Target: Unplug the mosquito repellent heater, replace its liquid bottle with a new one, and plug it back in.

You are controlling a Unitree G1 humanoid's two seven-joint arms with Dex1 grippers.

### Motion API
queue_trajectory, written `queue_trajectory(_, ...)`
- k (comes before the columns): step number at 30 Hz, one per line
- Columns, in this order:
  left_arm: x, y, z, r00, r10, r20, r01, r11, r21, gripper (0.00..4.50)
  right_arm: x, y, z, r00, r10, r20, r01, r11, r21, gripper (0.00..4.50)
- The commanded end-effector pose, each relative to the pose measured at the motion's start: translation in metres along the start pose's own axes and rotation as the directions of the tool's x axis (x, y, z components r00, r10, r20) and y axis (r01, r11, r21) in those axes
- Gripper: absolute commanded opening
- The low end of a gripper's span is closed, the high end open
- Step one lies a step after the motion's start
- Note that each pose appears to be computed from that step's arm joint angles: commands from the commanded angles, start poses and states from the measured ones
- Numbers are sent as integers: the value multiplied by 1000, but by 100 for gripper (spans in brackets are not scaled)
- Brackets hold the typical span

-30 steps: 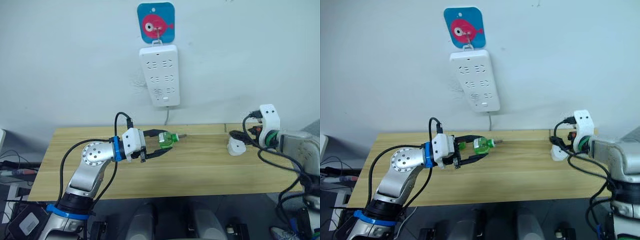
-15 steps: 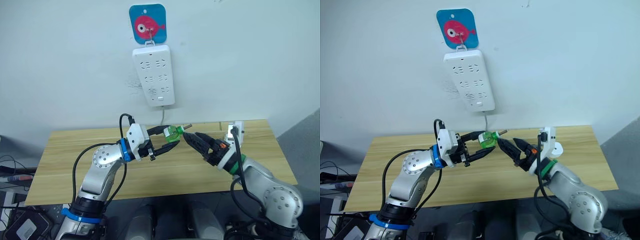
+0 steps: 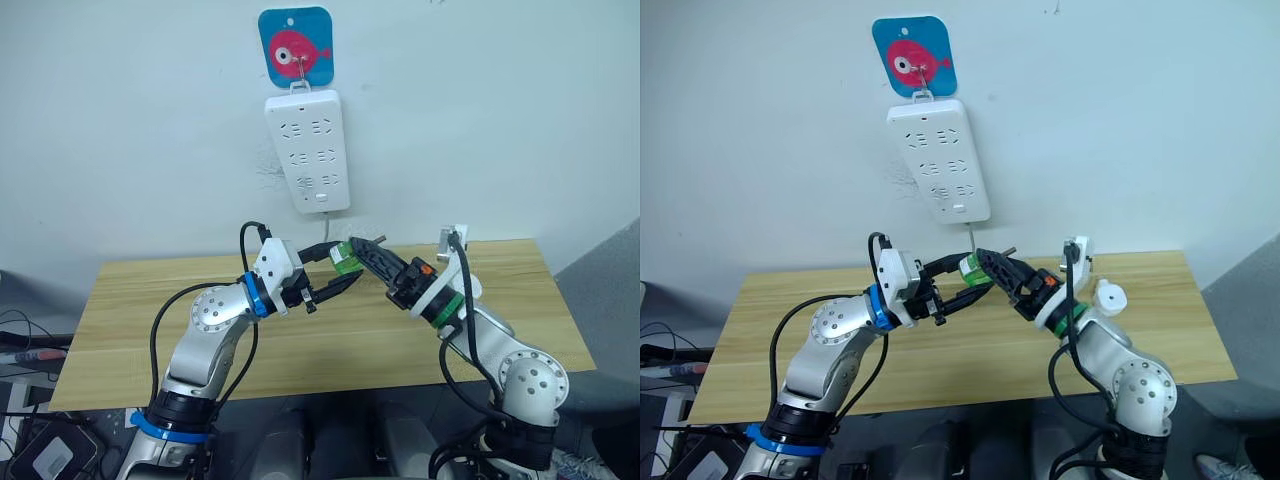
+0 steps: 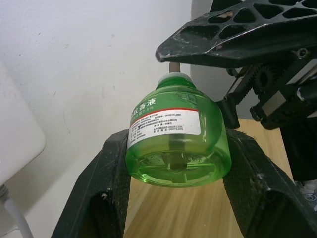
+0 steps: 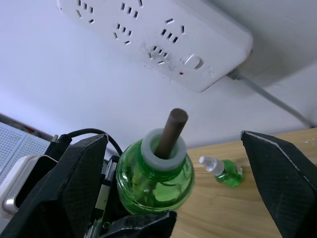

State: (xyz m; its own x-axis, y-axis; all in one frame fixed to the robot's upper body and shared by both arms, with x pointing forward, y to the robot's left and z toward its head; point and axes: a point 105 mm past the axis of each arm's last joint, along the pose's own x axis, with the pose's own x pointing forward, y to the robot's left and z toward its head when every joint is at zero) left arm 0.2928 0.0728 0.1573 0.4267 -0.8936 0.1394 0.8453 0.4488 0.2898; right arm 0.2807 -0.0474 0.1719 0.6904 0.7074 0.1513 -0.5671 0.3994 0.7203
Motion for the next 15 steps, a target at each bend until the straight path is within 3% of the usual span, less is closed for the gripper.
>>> queue_trajectory(1,4,-3,11,999,-7,42,6,1000,29,225,4,15,2,998,65,13,-65,998,0,391)
queue_trajectory(9,2,-8,9,999,-10,33,9,1000,30,225,3,14,2,997,74,7,-74,997,6,111)
queue_trajectory(11,2,-8,9,999,-6,35,5,1000,28,225,3,14,2,997,77,5,-77,997,10,86)
queue_trajectory(15,0,-5,7,1000,2,21,-3,999,40,341,3,15,0,996,85,-3,-85,996,17,86)
